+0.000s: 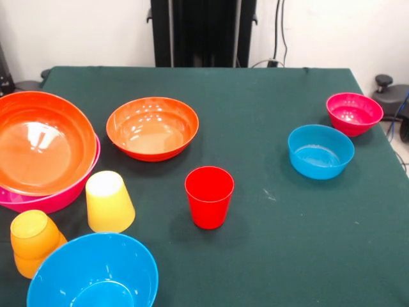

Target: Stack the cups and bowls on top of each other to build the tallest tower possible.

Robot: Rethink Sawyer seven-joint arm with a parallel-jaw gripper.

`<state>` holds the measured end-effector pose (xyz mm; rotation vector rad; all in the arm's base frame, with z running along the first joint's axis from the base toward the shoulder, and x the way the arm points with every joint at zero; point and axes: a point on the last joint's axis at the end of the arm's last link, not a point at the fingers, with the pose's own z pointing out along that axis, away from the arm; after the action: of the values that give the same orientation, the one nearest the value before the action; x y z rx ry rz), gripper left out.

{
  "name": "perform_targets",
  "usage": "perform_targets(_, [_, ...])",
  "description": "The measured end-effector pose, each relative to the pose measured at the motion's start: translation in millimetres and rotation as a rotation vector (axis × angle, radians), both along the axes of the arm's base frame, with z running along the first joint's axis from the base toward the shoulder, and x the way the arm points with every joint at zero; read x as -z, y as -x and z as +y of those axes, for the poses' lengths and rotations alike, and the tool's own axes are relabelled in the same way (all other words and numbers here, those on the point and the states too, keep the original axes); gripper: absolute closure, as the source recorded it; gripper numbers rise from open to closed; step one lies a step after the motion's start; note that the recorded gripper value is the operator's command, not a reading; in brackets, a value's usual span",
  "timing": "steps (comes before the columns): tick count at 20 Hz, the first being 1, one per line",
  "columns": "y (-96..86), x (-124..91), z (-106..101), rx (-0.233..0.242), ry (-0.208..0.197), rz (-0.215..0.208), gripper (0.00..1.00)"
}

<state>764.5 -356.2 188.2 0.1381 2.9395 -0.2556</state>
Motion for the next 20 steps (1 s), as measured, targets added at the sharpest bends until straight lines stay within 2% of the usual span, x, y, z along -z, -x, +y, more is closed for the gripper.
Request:
perform_targets(1, [-5.7, -7.2, 11.9, -0.016, 0.006, -0.005, 0.0])
perform_targets(4, [-13.6, -14.6, 29.6, -0.038, 0.011, -0.011, 0.0])
perform_targets(9, [-30.6, -25.1, 77.7, -0.094, 0.027, -0.012, 0.0])
perform_targets(11, [-38.3, -25.6, 107.3, -0.116, 0.03, -0.007, 0.0])
perform_targets(14, [-45.7, -25.6, 137.1, -0.122, 0.019, -0.008, 0.0])
perform_targets(15, [-51.2, -26.0, 159.4, -0.118, 0.01, -0.011, 0.0])
perform_targets(18, [-57.0, -26.4, 182.0, -0.101, 0.001, -0.017, 0.0])
perform_targets(20, [-63.8, -26.4, 207.9, -0.066, -0.019, -0.028, 0.0])
